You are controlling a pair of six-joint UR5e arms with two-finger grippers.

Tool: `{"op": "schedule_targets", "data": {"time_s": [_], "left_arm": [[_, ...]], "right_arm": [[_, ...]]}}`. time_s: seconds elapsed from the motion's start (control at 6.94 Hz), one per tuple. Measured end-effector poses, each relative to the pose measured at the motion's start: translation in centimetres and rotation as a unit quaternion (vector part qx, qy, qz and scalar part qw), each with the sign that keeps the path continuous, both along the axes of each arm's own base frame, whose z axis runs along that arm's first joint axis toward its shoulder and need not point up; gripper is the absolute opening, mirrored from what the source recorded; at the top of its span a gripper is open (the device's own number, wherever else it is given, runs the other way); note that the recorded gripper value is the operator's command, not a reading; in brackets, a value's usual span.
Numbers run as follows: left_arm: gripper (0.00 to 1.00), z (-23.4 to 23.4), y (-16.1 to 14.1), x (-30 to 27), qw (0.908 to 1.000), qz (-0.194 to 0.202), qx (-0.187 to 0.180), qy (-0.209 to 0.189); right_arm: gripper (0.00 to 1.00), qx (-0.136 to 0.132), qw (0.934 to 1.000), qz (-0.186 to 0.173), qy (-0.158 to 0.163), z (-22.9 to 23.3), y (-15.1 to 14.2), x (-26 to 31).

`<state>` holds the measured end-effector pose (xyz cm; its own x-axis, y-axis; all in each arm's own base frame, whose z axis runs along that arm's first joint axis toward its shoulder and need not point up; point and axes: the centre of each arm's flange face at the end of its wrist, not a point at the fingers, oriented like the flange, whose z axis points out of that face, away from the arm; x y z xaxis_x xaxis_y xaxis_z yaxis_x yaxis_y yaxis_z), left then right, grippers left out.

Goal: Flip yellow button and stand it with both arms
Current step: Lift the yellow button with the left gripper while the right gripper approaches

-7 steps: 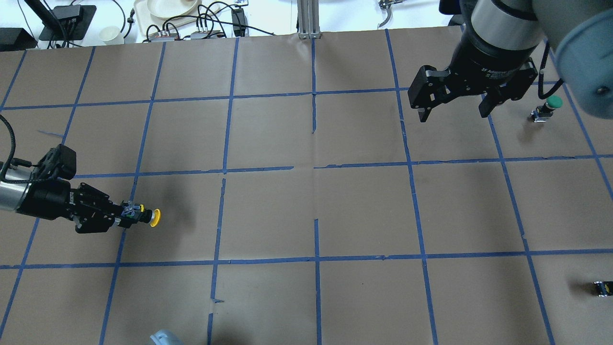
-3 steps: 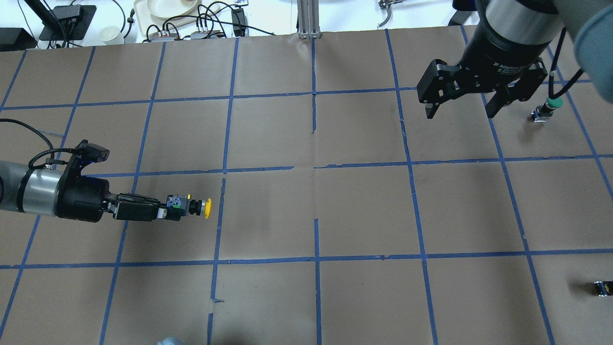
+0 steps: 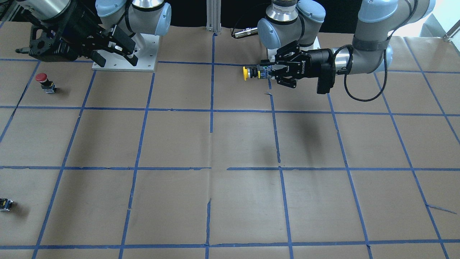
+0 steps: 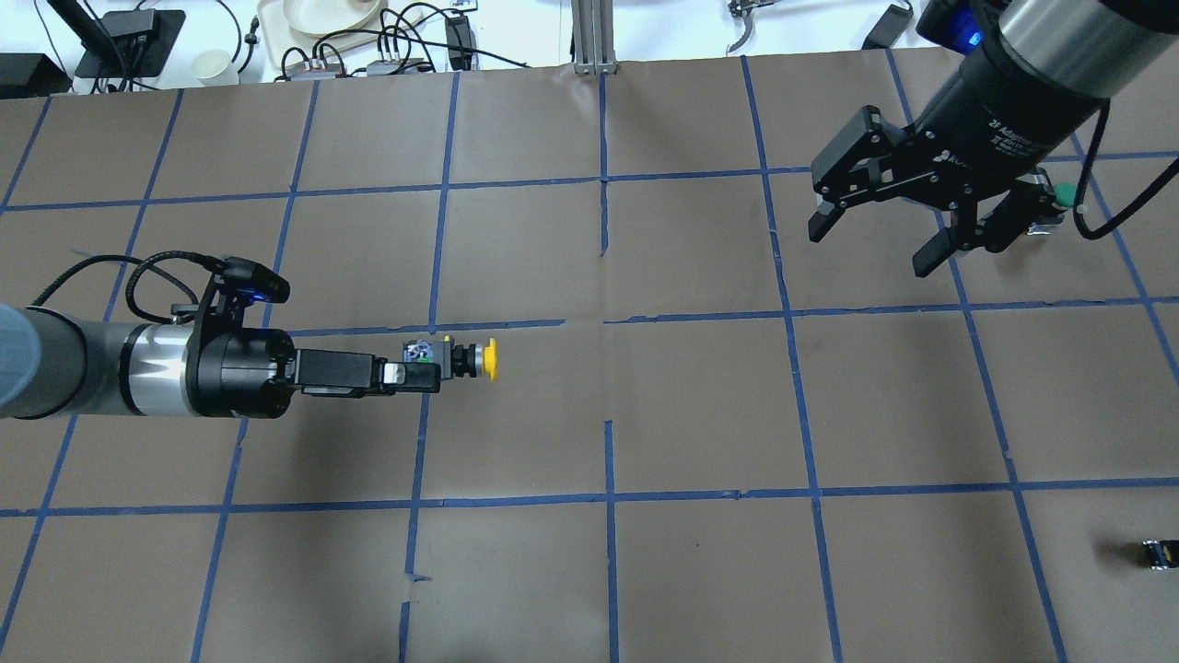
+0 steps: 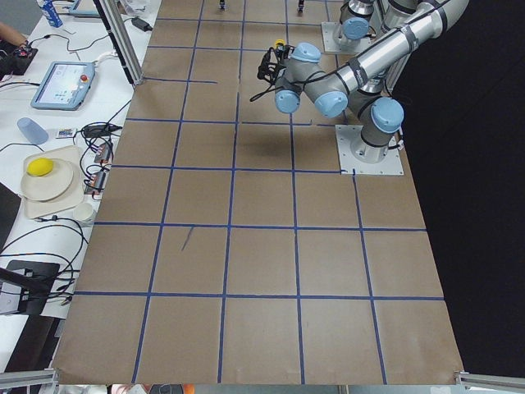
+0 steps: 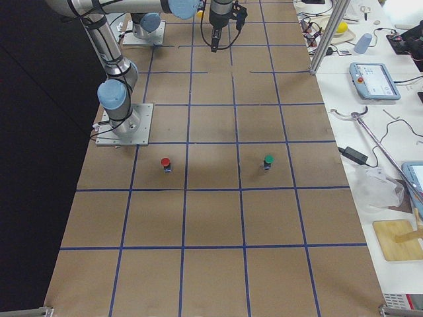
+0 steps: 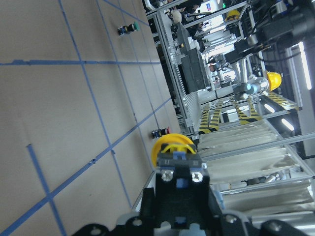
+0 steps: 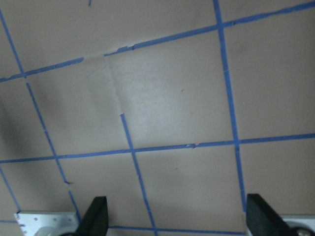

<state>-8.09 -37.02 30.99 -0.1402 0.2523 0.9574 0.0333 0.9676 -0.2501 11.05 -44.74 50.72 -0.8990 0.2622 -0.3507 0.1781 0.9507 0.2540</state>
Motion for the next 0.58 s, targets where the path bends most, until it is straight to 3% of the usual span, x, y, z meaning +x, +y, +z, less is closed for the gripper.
{"op": "schedule_targets", "data": {"time_s": [0.14,0.29,0.43,0.58], "left_arm": [[0.08,0.4,0.1,-3.8,0.9996,0.010,0.005,0.024],[0.08,0.8,0.4,-7.8,0.9986,0.023,0.010,0.047],[0.08,1.2,0.9,-11.0,0.9969,0.038,0.014,0.067],[0.08,1.4,1.3,-13.1,0.9951,0.054,0.017,0.081]], "right_arm": [[0.99,0.042,0.9966,-0.031,-0.064,-0.1,0.9,0.3],[0.99,0.085,0.9851,-0.067,-0.134,0.0,1.7,0.8],[0.99,0.116,0.9676,-0.102,-0.200,0.3,2.1,1.4],[0.99,0.134,0.9534,-0.125,-0.240,0.4,2.1,1.6]]}}
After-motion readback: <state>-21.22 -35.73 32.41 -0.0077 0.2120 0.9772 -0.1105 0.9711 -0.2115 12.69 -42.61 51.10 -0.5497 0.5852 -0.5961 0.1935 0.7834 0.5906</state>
